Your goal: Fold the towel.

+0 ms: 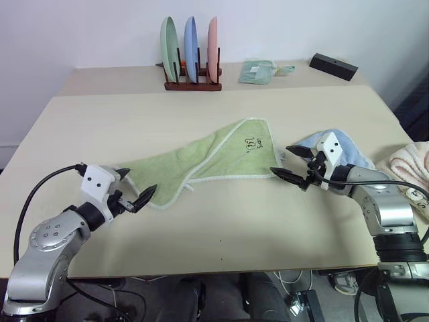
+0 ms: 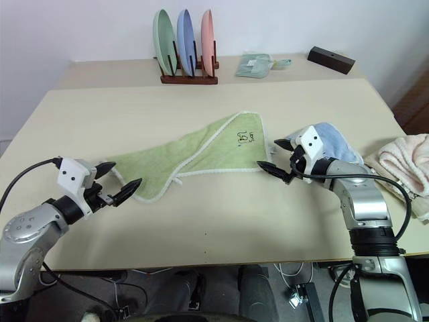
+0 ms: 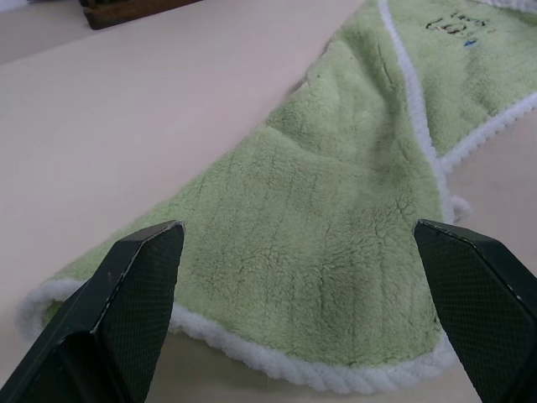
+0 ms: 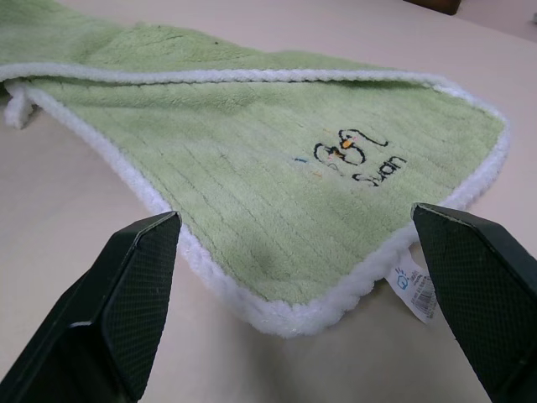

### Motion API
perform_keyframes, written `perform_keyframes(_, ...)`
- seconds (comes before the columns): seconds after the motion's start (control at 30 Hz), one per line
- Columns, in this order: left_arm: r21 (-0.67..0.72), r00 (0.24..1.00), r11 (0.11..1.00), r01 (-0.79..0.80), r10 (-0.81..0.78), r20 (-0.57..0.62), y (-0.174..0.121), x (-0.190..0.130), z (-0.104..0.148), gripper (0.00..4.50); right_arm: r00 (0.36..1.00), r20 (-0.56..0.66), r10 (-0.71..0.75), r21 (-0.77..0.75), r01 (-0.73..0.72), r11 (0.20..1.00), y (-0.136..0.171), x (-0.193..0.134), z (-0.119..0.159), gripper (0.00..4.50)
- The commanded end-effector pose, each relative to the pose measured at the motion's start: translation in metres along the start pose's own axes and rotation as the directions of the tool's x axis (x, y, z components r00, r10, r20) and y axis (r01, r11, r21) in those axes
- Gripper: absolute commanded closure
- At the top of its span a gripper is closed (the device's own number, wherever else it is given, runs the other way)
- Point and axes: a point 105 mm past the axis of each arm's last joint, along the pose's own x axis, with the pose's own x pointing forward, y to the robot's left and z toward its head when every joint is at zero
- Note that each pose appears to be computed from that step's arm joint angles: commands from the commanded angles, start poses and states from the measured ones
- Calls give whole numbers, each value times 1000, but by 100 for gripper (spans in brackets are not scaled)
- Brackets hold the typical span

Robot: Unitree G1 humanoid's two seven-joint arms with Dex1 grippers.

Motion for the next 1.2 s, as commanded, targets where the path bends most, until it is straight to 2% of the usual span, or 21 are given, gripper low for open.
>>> perform_keyframes(0.03,30,1000,1000,-3,2,26,0,-1,6,6,999,36,1,-58,1,998,-3,1,17,0)
perform_keyframes(0.43,51,1000,999,-12,11,16,8,-8,2,6,997,70,15,-55,-11,998,9,20,18,0)
perform_keyframes(0.67,11,996,996,90,-90,8,-2,-6,1,6,992,111,59,2,-60,998,22,29,25,0)
perform_keyframes(0.77,-8,970,971,239,-239,-46,-19,-9,-2,6,993,97,65,-4,-65,998,26,26,19,0)
perform_keyframes(0.87,104,937,942,321,-299,-179,-26,-12,-15,6,994,91,61,-4,-61,998,35,25,14,0)
perform_keyframes(0.93,202,924,919,339,-284,-258,-24,-8,-26,6,993,102,60,-1,-60,998,40,26,15,0)
perform_keyframes(1.1,233,925,912,337,-275,-261,-19,5,-30,6,993,107,50,2,-50,999,45,28,17,0)
perform_keyframes(1.2,195,906,903,382,-325,-271,-28,13,-38,6,992,115,47,-3,-47,999,46,31,22,0)
